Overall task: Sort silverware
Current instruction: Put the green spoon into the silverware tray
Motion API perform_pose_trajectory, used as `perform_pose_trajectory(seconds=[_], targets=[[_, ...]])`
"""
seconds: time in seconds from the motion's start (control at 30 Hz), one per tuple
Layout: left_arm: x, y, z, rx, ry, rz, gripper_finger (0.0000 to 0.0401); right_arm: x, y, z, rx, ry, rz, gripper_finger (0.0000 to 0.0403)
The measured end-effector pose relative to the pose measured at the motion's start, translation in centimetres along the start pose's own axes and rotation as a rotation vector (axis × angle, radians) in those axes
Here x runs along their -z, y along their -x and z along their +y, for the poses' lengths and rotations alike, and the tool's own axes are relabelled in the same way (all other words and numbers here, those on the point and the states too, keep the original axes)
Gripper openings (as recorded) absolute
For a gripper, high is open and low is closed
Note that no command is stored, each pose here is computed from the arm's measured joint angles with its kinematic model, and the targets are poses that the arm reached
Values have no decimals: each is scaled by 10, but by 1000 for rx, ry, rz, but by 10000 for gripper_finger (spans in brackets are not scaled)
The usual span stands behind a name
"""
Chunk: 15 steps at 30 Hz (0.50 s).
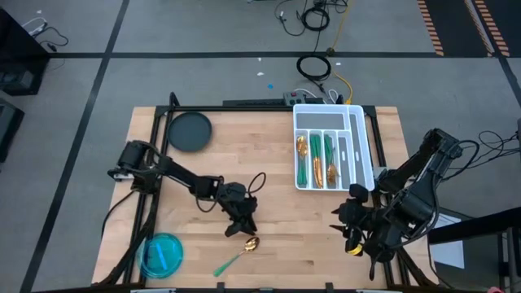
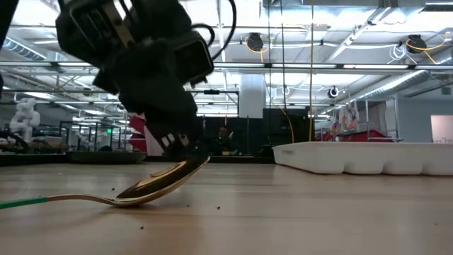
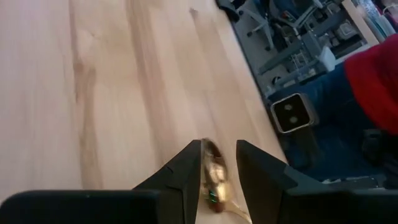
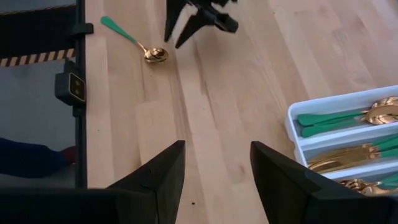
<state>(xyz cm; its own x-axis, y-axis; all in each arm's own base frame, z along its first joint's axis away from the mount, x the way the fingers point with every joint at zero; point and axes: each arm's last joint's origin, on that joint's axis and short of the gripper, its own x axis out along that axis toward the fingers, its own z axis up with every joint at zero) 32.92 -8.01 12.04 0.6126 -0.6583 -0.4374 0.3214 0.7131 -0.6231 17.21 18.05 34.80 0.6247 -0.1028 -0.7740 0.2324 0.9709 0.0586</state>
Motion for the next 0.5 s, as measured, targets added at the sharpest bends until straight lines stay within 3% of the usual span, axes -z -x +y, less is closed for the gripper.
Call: perform_pose_trajectory(seconds=[0.2, 0.5], targets=[[13, -15, 15, 48, 26, 21, 109, -1, 0, 1, -8, -6, -5, 173], [20, -24, 18, 123, -17, 33, 109, -1, 0, 1, -7, -2, -4, 173]])
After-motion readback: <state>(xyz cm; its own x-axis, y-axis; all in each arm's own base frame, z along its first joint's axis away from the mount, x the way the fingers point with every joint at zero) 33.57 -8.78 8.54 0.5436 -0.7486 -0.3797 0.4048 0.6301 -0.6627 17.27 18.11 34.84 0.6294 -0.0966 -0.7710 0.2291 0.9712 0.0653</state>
